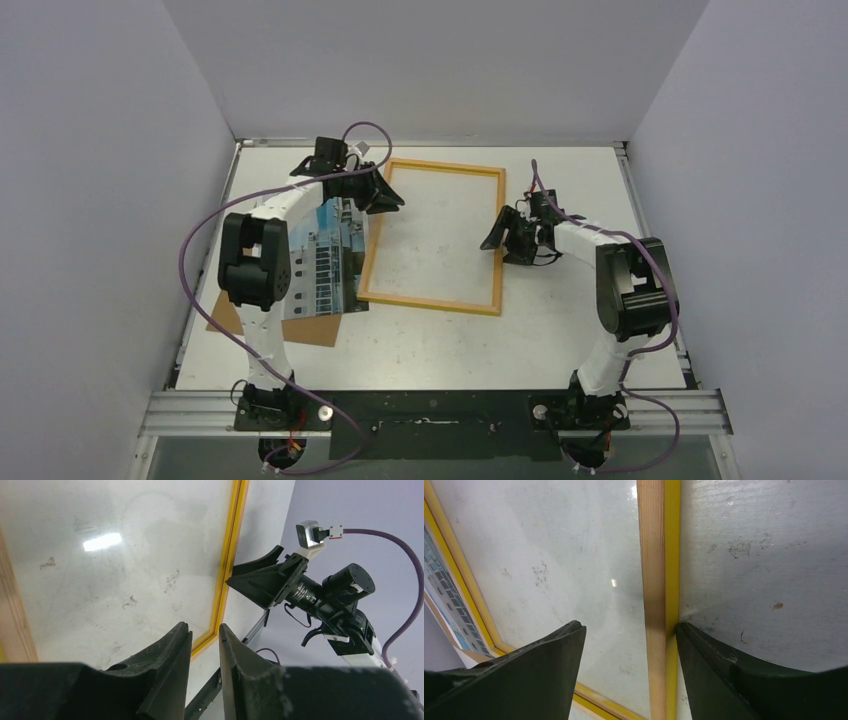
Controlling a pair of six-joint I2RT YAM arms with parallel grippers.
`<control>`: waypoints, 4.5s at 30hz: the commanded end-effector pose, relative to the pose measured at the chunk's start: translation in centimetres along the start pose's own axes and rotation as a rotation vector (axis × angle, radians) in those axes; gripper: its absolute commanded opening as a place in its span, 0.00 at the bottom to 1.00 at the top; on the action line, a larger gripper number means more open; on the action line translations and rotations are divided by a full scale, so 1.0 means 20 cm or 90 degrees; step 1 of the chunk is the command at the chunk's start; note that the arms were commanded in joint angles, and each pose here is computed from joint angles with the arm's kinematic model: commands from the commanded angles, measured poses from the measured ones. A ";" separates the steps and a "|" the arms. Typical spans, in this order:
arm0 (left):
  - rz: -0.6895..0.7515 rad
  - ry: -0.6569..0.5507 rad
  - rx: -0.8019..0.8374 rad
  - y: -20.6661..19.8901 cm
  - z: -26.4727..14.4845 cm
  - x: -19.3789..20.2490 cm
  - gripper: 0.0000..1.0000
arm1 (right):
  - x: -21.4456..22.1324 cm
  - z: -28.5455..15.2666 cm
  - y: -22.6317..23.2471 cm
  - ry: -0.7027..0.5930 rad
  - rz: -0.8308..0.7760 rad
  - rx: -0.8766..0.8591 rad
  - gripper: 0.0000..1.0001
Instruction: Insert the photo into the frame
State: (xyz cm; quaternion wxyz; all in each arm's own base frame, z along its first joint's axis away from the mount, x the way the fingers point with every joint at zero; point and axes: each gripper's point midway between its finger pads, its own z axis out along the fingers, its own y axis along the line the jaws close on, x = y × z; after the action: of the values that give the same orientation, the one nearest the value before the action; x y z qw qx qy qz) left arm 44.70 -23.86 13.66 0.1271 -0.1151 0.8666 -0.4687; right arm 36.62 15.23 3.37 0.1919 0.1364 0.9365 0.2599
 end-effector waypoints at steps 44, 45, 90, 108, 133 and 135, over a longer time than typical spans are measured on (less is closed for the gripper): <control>0.146 0.014 -0.254 0.51 -0.03 -0.08 0.57 | -0.03 -0.23 -0.07 -0.003 -0.118 0.171 0.38; 0.140 0.009 -0.232 0.47 -0.04 -0.09 0.56 | -0.06 -0.26 -0.05 -0.015 -0.121 0.181 0.44; -0.251 -0.236 -0.261 0.84 -0.90 0.12 0.54 | 0.33 0.52 1.27 -0.164 -0.405 0.213 0.55; -0.255 -0.221 -0.248 0.85 -0.87 0.13 0.54 | 0.40 0.55 1.20 -0.119 -0.435 0.229 0.32; -0.257 -0.206 -0.230 0.85 -0.84 0.13 0.54 | 0.33 0.45 1.33 -0.167 -0.450 0.187 0.49; -0.257 -0.204 -0.230 0.85 -0.84 0.13 0.54 | 0.32 0.47 1.32 -0.168 -0.447 0.190 0.47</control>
State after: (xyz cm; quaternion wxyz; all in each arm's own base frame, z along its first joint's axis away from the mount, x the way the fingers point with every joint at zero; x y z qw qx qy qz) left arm 34.09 -2.59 7.04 0.1217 -0.3919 0.8667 -0.2837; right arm 37.46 42.04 4.90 0.3175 -0.1444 0.9372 -0.0045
